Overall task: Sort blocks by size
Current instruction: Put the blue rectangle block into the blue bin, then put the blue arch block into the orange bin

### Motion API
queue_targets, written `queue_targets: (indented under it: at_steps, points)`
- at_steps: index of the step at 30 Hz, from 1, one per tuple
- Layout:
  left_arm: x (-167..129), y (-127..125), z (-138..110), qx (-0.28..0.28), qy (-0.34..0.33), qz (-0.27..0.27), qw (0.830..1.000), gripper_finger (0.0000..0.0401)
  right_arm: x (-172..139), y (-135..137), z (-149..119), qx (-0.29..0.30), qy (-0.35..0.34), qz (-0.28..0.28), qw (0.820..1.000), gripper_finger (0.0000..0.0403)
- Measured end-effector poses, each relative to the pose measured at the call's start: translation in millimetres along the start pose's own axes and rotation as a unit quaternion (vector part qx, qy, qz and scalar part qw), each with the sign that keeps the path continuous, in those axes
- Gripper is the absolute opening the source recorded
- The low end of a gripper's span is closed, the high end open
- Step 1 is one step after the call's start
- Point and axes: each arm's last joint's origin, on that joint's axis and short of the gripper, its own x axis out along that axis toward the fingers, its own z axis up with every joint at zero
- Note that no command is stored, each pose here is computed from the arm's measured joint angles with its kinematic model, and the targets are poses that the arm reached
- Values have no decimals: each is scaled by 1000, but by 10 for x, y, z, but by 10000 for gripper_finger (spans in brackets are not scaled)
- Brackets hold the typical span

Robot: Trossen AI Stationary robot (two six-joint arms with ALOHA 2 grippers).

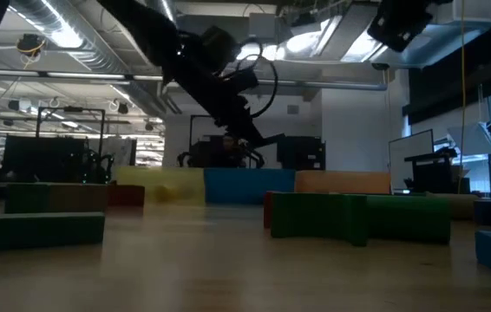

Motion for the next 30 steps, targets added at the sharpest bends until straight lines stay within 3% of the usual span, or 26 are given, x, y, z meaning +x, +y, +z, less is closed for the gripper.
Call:
queue_targets:
  at_steps: [4,10,15,22,30]
  points:
    - [-10,224,-45,-34,-9,34,999,109,161,-28,5,-3,23,-8,1000,143]
    - [-19,328,-77,-81,-9,58,995,152,411,-65,3,-12,56,-18,998,145]
    - [-18,315,-71,-91,-10,57,994,186,620,-105,-4,-29,76,-32,996,182]
    - [-9,194,-49,-108,-2,40,993,191,903,-221,-51,-55,100,-133,985,257]
    - [-264,6,49,-81,32,8,996,183,1286,-326,-180,-94,167,-151,970,268]
